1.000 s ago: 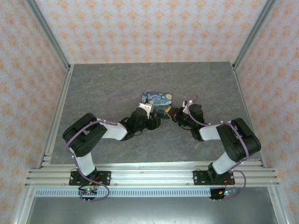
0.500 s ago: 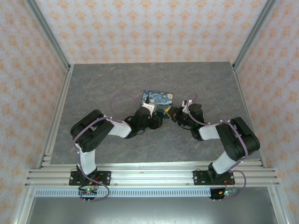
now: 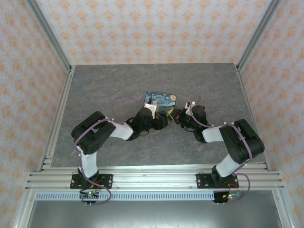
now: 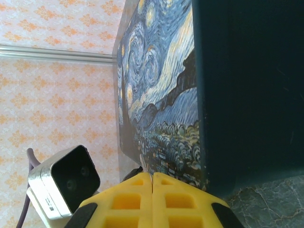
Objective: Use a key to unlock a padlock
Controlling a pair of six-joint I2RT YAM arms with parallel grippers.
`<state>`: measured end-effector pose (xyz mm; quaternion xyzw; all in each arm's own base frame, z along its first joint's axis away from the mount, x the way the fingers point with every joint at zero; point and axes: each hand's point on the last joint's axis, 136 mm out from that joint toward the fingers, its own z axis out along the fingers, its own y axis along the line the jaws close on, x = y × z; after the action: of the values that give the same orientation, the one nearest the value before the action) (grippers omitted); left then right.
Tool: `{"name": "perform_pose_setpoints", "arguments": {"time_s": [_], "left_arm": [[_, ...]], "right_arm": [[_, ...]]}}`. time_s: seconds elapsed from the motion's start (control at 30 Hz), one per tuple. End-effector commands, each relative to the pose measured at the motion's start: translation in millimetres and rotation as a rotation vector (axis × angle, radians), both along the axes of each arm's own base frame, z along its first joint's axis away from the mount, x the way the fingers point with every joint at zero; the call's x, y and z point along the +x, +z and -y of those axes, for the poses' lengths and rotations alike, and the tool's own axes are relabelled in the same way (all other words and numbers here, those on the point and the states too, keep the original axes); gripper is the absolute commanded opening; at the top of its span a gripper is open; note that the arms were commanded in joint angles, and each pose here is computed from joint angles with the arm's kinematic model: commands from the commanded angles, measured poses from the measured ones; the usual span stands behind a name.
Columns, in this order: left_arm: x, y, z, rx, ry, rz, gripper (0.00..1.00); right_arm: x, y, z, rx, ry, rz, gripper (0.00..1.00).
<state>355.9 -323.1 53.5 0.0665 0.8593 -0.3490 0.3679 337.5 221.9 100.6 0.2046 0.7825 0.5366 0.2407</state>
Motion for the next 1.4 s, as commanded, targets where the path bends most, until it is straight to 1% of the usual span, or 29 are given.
{"name": "perform_pose_setpoints", "arguments": {"time_s": [0.0, 0.13, 0.2, 0.37, 0.5, 0.73, 0.87, 1.1, 1.23, 1.37], "left_arm": [[10.9, 21.6, 6.2, -0.111, 0.021, 0.044, 0.64], [13.7, 17.2, 0.1, -0.099, 0.054, 0.04, 0.64], [12.9, 1.2, -1.2, -0.074, 0.058, 0.014, 0.64], [13.9, -9.9, 0.7, -0.057, 0.053, -0.011, 0.64], [14.3, -20.2, -2.5, -0.019, 0.061, -0.024, 0.64], [17.5, -22.9, -1.2, -0.004, 0.062, -0.023, 0.64], [19.1, -20.0, 0.5, -0.006, 0.06, -0.021, 0.64], [17.8, -14.6, -0.4, -0.008, 0.056, -0.013, 0.64], [18.1, -13.3, 0.9, -0.006, 0.051, -0.013, 0.64], [19.1, -12.4, 1.4, -0.002, 0.05, -0.012, 0.64]], "right_arm": [[3.0, 3.6, -0.4, 0.009, 0.001, 0.017, 0.0], [3.5, 4.7, -0.2, 0.011, -0.001, 0.02, 0.0], [4.0, 5.0, -0.8, 0.013, 0.0, 0.021, 0.0], [4.6, 5.2, -0.9, 0.016, 0.0, 0.02, 0.0], [4.9, 6.5, -1.2, 0.019, 0.001, 0.022, 0.0], [6.8, 8.6, -0.9, 0.018, -0.002, 0.026, 0.0], [24.5, 23.7, 9.9, 0.034, -0.049, 0.041, 0.0], [58.7, 53.6, 31.6, 0.02, -0.105, 0.067, 0.0], [75.5, 52.5, 38.9, 0.005, -0.126, 0.057, 0.0], [87.1, 40.8, 39.7, -0.007, -0.128, 0.039, 0.0]]}}
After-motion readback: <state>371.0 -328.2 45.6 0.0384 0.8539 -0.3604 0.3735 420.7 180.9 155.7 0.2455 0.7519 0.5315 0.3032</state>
